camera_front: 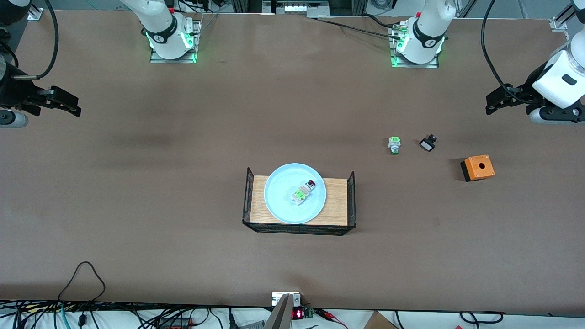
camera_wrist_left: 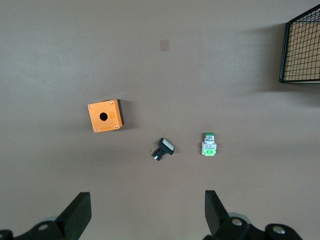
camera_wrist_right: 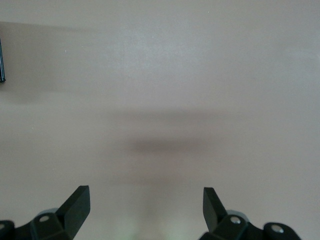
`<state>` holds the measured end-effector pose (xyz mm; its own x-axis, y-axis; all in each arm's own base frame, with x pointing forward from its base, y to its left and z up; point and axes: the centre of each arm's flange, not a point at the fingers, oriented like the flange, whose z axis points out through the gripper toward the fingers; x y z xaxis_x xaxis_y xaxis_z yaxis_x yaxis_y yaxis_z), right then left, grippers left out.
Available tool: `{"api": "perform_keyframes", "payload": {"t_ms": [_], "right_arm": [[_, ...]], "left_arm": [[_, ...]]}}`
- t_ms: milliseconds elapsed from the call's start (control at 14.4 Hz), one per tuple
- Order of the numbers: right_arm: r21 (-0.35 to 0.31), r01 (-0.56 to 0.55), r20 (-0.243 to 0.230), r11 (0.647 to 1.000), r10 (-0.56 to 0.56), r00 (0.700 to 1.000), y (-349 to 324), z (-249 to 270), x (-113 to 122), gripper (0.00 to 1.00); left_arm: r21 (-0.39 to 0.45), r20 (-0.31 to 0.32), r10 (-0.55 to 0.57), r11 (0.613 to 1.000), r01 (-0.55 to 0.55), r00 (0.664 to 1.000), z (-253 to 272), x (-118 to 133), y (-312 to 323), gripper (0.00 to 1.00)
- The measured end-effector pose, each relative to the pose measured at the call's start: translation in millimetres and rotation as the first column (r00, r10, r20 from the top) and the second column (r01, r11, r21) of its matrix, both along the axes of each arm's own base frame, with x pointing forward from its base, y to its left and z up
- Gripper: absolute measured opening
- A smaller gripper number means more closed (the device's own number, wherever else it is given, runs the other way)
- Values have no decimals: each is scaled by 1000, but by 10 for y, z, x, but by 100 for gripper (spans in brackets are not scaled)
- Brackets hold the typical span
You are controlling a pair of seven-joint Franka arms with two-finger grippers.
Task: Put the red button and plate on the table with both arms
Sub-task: 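Move the left gripper over the plate in the wire basket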
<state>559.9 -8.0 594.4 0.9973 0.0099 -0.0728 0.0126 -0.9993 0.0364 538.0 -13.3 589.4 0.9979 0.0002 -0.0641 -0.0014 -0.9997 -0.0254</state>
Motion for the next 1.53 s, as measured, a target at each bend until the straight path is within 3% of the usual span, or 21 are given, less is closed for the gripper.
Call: {"api": "perform_keyframes", "payload": {"t_ms": [624,833,1110,1527], "right_arm": [[0,0,0,1000,0,1000,0,0,0,100],[0,0,0,1000,0,1000,0,0,0,100],[0,0,0,1000,0,1000,0,0,0,100],[0,0,0,1000,0,1000,0,0,0,100]], "left_arm": [[0,-5,1,1000,-1,1000,-14,3,1,100],[2,-50,-21,1000,21,999,-23,-50,-122,100],[0,-61,-104,995,104,993,5,-35,-592,100],[-92,-64,-281,957,275,958,-166,60,-1767,100]]}}
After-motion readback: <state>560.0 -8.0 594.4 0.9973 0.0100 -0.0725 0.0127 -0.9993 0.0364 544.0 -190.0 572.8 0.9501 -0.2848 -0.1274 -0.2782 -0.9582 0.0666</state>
